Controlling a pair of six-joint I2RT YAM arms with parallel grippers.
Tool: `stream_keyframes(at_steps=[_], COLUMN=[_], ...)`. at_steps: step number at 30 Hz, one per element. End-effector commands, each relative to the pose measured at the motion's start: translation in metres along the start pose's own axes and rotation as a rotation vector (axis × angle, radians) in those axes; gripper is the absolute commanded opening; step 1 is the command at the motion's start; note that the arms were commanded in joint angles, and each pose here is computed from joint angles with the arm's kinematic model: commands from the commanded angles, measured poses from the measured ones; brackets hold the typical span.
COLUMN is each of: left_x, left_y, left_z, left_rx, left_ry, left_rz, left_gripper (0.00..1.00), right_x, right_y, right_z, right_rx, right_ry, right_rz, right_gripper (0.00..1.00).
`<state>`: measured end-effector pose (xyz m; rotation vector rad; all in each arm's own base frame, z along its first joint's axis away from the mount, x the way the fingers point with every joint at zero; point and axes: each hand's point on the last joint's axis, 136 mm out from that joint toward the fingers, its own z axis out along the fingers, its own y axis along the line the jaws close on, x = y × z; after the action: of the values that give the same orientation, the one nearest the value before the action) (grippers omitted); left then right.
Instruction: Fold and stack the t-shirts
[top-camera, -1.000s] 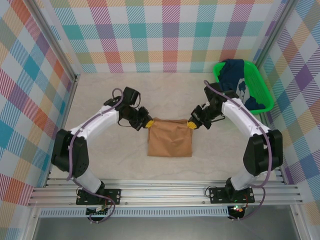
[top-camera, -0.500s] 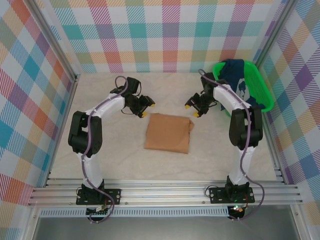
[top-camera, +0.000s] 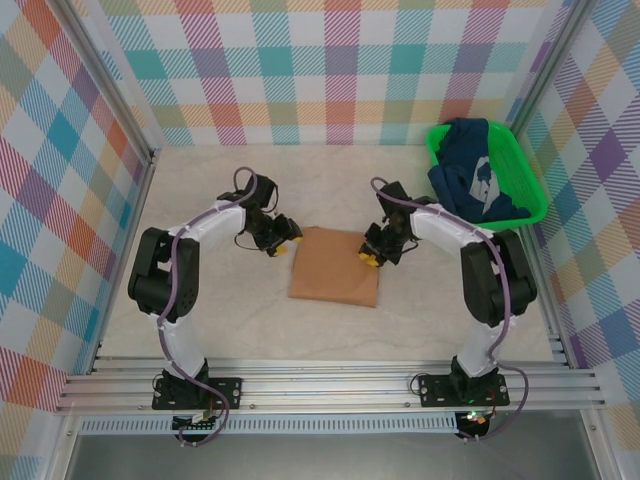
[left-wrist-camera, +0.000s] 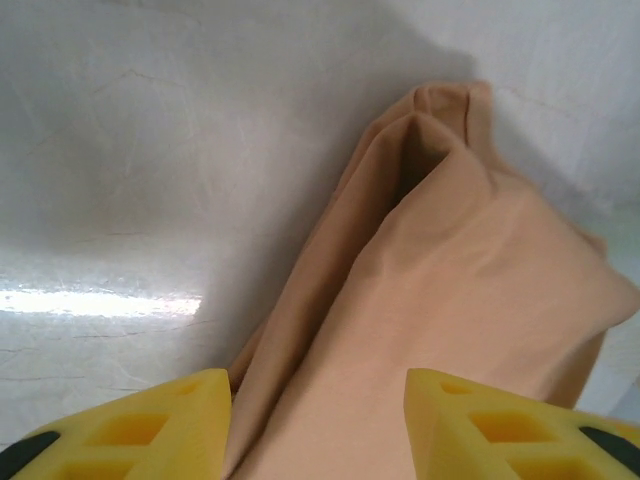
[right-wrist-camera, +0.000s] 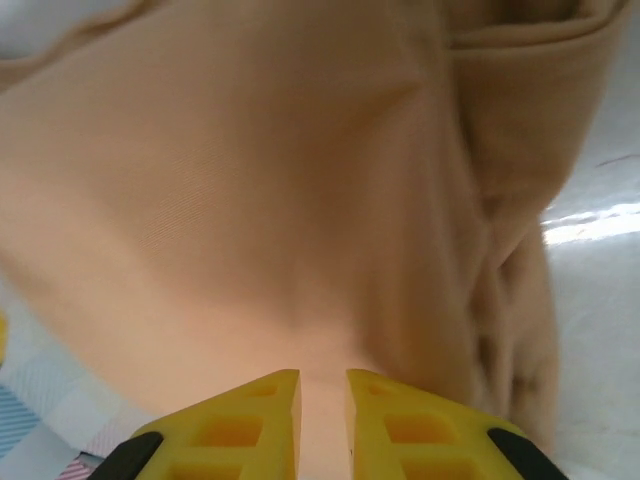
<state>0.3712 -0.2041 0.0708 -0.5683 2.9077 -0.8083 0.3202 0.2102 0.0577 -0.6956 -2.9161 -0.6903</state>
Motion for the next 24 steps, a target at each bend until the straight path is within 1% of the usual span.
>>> stream_keyframes(at_steps=[1,7,11,13,16,17,18,20,22,24], left_x=[0.017,0.030,0.031,0.031,0.031,0.028,0.024,0.012,-0.002,-0.020], left_y=[0.002,0.013,0.002,-0.003,-0.004,-0.002,0.002,0.009,0.017,0.025], left_z=[0.012,0.037,0.046,0.051,0.057,0.058,0.056,0.050,0.041,0.027], left_rx=[0.002,-0.035,0.001,0.005,-0.016,-0.034,-0.064,-0.138,-0.205,-0.274], left_ry=[0.066,0.107,0.104,0.109,0.116,0.103,0.087,0.039,0.004,-0.042], left_rz=[0.111,0.118,0.122,0.124,0.117,0.111,0.108,0.105,0.089,0.088], left_gripper=[0.49,0.49,0.47,0.43,0.25,0.20,0.16,0.06,0.01,0.00], right_x=[-0.011,-0.014,-0.012,-0.012,-0.013,-0.014,-0.015,-0.019,-0.023,-0.025], right_y=[-0.010,-0.017,-0.019,-0.019,-0.015,-0.012,-0.007,0.003,0.013,0.019], right_z=[0.013,0.033,0.038,0.037,0.033,0.028,0.021,0.000,-0.029,-0.055], right_rx=[0.035,0.079,0.078,0.077,0.071,0.062,0.051,0.022,0.000,-0.018], right_ry=[0.012,0.070,0.084,0.083,0.078,0.066,0.042,-0.020,-0.104,-0.177], right_rz=[0.023,0.042,0.048,0.043,0.028,0.017,0.000,-0.038,-0.084,-0.119], right_gripper=[0.19,0.19,0.20,0.20,0.21,0.23,0.28,0.40,0.51,0.56])
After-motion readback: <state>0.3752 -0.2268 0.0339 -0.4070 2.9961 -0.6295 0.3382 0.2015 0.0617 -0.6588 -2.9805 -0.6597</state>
